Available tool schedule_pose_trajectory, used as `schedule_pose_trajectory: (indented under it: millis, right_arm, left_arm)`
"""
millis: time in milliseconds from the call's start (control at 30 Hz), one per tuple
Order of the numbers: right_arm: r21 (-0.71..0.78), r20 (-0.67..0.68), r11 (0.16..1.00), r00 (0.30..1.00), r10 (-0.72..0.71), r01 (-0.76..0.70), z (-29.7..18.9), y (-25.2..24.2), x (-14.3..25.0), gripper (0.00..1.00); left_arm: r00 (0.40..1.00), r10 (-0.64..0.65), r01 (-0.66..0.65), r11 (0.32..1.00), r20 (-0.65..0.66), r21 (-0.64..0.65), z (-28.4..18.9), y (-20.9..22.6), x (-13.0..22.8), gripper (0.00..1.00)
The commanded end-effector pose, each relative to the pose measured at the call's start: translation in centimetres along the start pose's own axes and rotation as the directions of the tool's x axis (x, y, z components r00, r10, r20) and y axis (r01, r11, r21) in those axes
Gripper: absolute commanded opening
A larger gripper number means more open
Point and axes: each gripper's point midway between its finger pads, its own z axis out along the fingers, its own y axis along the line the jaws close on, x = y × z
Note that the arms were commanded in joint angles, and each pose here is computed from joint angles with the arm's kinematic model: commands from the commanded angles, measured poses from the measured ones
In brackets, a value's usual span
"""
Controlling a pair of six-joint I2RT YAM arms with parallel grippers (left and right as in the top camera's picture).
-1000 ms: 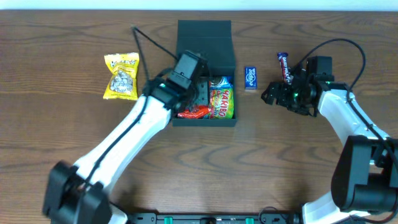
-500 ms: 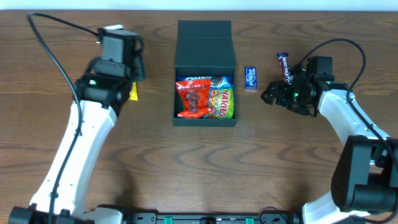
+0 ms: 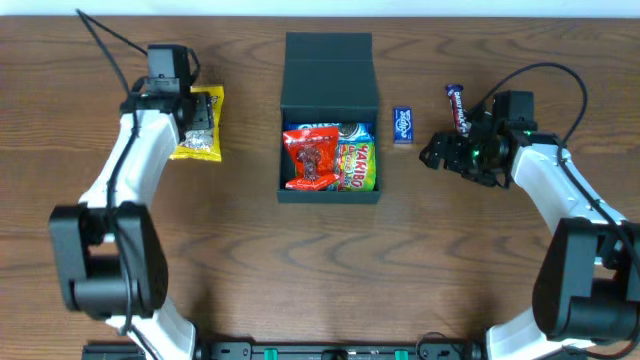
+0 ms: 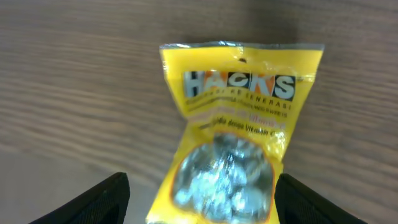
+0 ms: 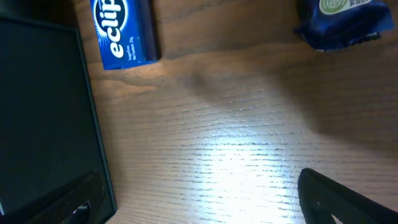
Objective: Pack container
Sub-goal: 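Reach left gripper to the yellow Hacks bag and grasp it, then carry the yellow bag with left gripper down into the box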
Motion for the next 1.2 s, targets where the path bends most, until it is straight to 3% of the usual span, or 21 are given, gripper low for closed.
schedule_pose_trajectory:
  millis: [0,167,300,467,700,900,1000,1167]
  right_arm:
    - [-0.010,0.019,1.000,1.000,-0.004,0.004,-0.9,0.4,-0.4,0.99]
    - [-0.008,0.010,1.000,1.000,-0.007,0.008,-0.9,0.3,-0.2,0.99]
    - [-0.008,0.010,1.000,1.000,-0.008,0.008,-0.9,0.3,-0.2,0.99]
    - [-0.008,0.012,1.000,1.000,-0.008,0.008,-0.9,0.3,-0.2,0.99]
    - [-0.009,0.014,1.000,1.000,-0.008,0.008,-0.9,0.3,-0.3,0.99]
    - [-0.011,0.028,1.000,1.000,-0.012,0.013,-0.9,0.4,-0.6,0.99]
    - [-0.011,0.034,1.000,0.999,-0.003,0.004,-1.0,0.2,-0.8,0.99]
    - [-0.009,0.037,1.000,0.999,0.004,-0.004,-1.1,-0.1,-0.9,0.99]
  left_arm:
    - [1.000,0.017,-0.017,1.000,-0.025,0.001,2.4,-0.2,0.5,0.76]
    - [0.996,0.025,-0.025,1.000,-0.088,-0.001,6.1,-0.8,2.5,0.74]
    - [0.991,0.030,-0.026,0.999,-0.130,0.035,7.2,-1.6,3.8,0.35]
    - [0.993,-0.023,0.027,0.999,-0.117,0.030,6.7,-1.5,3.3,0.06]
    - [0.994,-0.104,0.103,0.994,0.024,0.048,1.4,-0.9,-1.0,0.06]
    - [0.968,-0.151,0.122,0.981,0.202,0.149,-7.0,-2.7,-5.2,0.06]
    - [0.950,-0.150,0.089,0.971,0.276,0.221,-11.6,-5.8,-6.1,0.06]
    - [0.958,-0.145,0.050,0.934,0.246,0.355,-15.1,-12.9,-4.2,0.06]
